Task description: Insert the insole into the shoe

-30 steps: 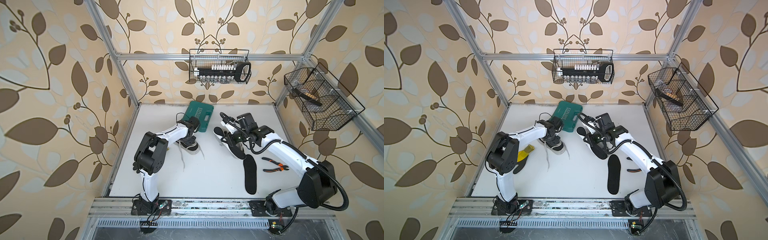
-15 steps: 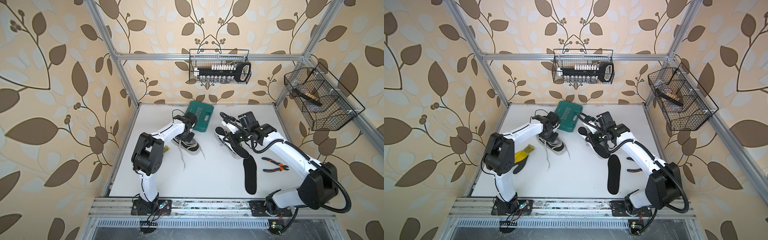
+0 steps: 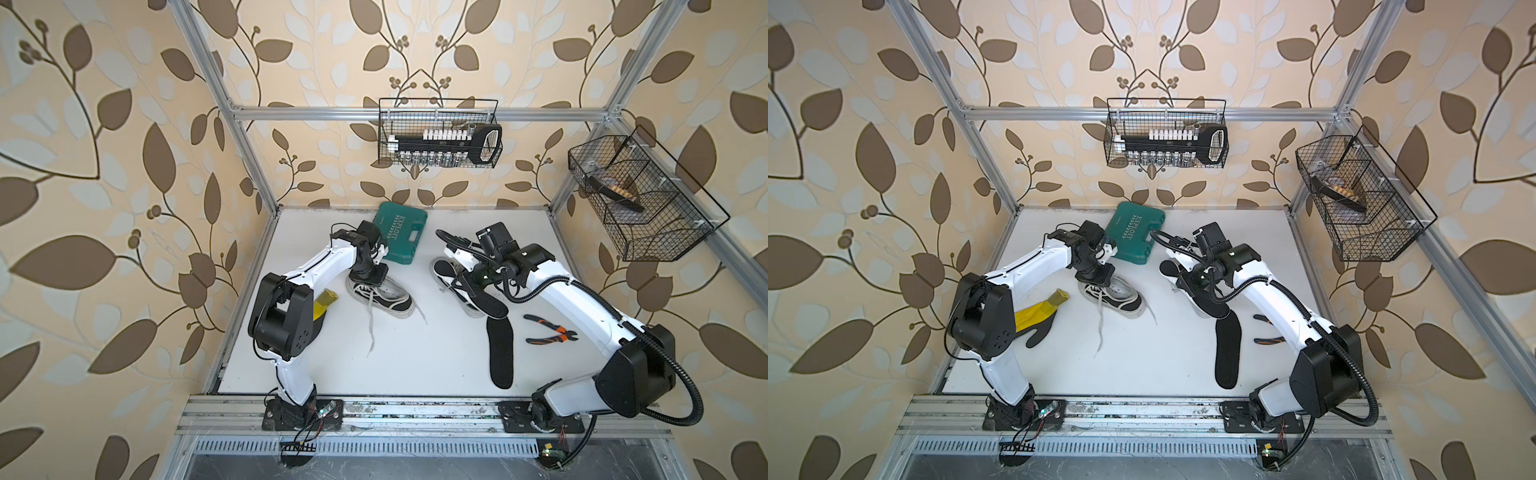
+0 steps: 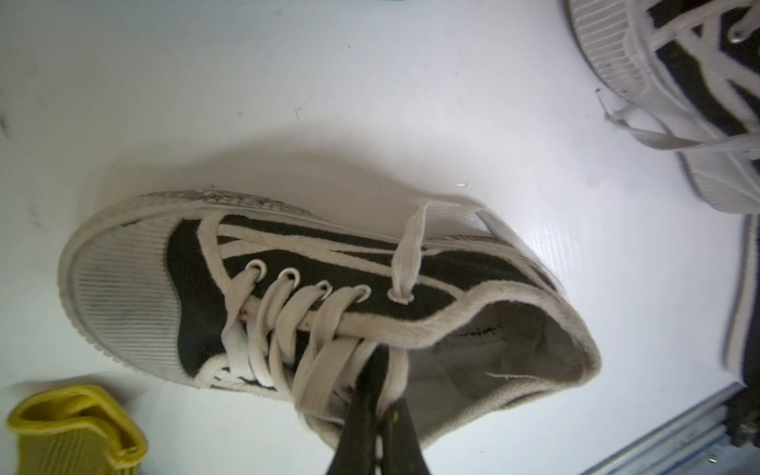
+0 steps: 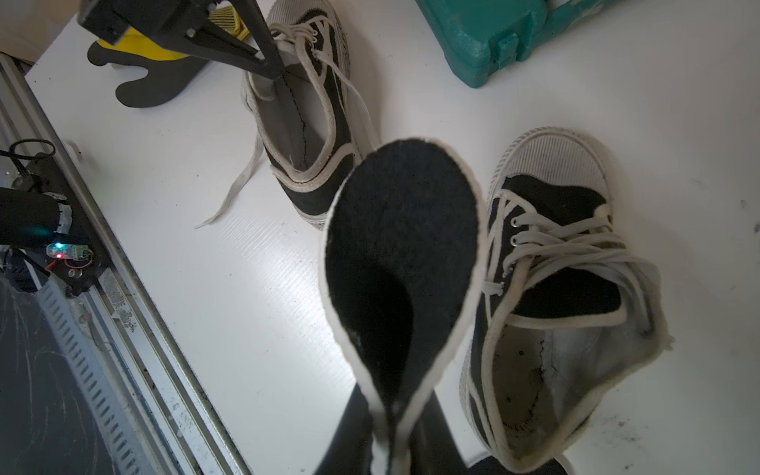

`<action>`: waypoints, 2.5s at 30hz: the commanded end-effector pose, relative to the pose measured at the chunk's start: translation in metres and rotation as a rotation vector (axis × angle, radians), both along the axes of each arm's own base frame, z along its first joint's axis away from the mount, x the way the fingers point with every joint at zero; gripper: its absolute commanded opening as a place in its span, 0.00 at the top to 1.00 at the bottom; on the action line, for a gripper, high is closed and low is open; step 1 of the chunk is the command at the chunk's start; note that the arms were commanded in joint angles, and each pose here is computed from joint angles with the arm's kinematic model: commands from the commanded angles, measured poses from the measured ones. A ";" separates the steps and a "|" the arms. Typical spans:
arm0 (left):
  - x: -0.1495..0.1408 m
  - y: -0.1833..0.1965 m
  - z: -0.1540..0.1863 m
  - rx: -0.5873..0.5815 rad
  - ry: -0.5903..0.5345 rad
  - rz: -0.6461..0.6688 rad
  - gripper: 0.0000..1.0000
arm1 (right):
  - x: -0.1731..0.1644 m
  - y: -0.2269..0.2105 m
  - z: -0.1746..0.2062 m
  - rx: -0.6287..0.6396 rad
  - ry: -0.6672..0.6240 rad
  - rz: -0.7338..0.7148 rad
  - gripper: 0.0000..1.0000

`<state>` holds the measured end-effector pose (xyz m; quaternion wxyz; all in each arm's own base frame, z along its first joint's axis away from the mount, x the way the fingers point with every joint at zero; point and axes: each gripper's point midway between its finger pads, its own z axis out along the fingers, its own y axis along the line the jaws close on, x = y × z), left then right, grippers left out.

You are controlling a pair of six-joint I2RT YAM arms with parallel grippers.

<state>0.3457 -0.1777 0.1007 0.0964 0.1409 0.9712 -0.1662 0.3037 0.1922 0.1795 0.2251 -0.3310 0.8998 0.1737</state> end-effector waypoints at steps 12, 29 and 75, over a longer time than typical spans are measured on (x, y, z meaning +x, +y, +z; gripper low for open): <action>-0.006 -0.039 0.032 -0.579 0.017 0.046 1.00 | -0.001 0.008 -0.011 -0.225 0.112 0.102 0.85; -0.020 -0.045 0.025 -0.698 0.079 0.041 1.00 | -0.005 0.082 -0.042 -0.272 0.161 0.405 0.89; -0.023 -0.054 0.018 -0.814 0.136 0.063 1.00 | -0.005 0.112 -0.096 -0.197 0.379 0.320 0.92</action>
